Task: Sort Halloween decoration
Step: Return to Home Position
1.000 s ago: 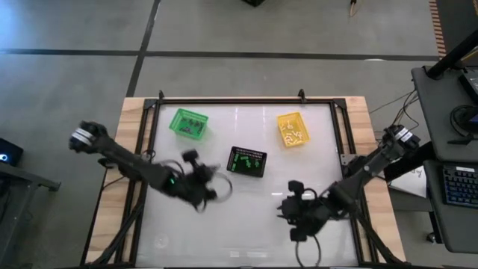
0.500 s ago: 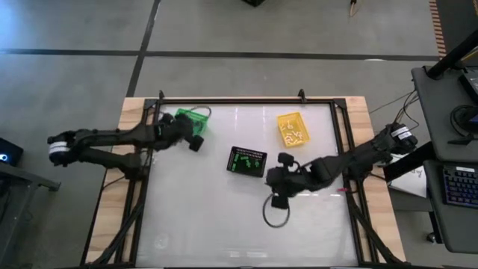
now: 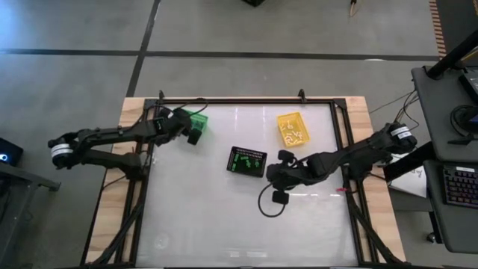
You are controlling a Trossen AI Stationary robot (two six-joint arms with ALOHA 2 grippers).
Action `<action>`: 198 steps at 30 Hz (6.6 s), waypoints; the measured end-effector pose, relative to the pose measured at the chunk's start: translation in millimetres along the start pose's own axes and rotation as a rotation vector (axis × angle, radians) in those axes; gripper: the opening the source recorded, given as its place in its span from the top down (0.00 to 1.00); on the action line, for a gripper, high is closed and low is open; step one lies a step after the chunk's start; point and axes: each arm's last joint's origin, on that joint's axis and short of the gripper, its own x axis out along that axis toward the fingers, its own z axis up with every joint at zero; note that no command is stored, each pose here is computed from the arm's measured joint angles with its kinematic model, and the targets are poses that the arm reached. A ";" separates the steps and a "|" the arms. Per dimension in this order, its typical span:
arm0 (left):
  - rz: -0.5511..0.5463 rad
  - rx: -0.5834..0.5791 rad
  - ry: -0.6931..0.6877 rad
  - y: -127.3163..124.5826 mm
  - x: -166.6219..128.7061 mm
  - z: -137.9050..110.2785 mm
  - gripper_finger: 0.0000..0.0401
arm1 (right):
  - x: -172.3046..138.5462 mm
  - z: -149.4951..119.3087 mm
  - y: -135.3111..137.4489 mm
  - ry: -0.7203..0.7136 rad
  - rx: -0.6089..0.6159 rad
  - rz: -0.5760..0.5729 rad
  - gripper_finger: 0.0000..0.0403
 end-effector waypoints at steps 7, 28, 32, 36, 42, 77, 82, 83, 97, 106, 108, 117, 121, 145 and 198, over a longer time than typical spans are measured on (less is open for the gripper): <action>-0.198 -0.006 -0.046 -15.9 -20.3 -0.2 0.78 | 11.7 -12.6 -0.8 -0.042 -0.041 0.032 0.76; -0.803 0.142 -0.634 -12.1 -106.0 -61.4 0.89 | -47.2 -84.1 -65.9 -0.601 -0.069 0.125 0.76; -0.873 0.135 -0.707 -0.6 -106.1 -70.7 0.91 | -57.9 -100.1 -72.8 -0.674 -0.054 0.132 0.76; -0.889 0.097 -0.770 9.3 -103.4 -80.0 0.91 | -65.4 -115.2 -78.6 -0.743 -0.045 0.140 0.76; -0.975 0.071 -0.836 16.6 -94.5 -98.8 0.91 | -74.9 -145.3 -88.9 -0.889 -0.007 0.161 0.76; -1.099 0.247 -0.709 -0.8 -71.4 -126.3 0.91 | -43.2 -190.3 -98.7 -0.875 -0.123 -0.090 0.76; -1.089 0.266 -0.684 -2.4 -70.3 -126.7 0.91 | -41.4 -190.1 -98.2 -0.858 -0.056 -0.058 0.76; -1.088 0.268 -0.682 -2.6 -70.2 -126.7 0.91 | -41.2 -190.1 -98.1 -0.857 -0.056 -0.057 0.76; -1.076 0.297 -0.644 -6.0 -67.4 -128.3 0.91 | -42.3 -189.4 -102.0 -0.866 0.003 -0.185 0.76; -1.072 0.306 -0.633 -7.0 -66.6 -128.7 0.91 | -42.3 -188.8 -101.7 -0.881 -0.011 -0.189 0.76; -1.072 0.306 -0.633 -7.0 -66.6 -128.7 0.91 | -41.7 -189.0 -101.6 -0.872 -0.071 -0.217 0.76; -1.072 0.306 -0.633 -7.1 -66.6 -128.7 0.91 | -41.8 -188.9 -101.6 -0.861 -0.195 -0.274 0.76; -1.072 0.307 -0.632 -7.2 -66.5 -128.7 0.91 | -44.1 -187.1 -101.7 -0.908 -0.062 -0.215 0.76; -1.071 0.311 -0.627 -7.5 -66.2 -128.9 0.91 | -25.1 -188.5 -99.3 -0.852 0.121 -0.144 0.76; -1.055 0.327 -0.604 -9.4 -64.2 -130.0 0.91 | -50.1 -184.6 -99.6 -1.108 0.063 0.002 0.76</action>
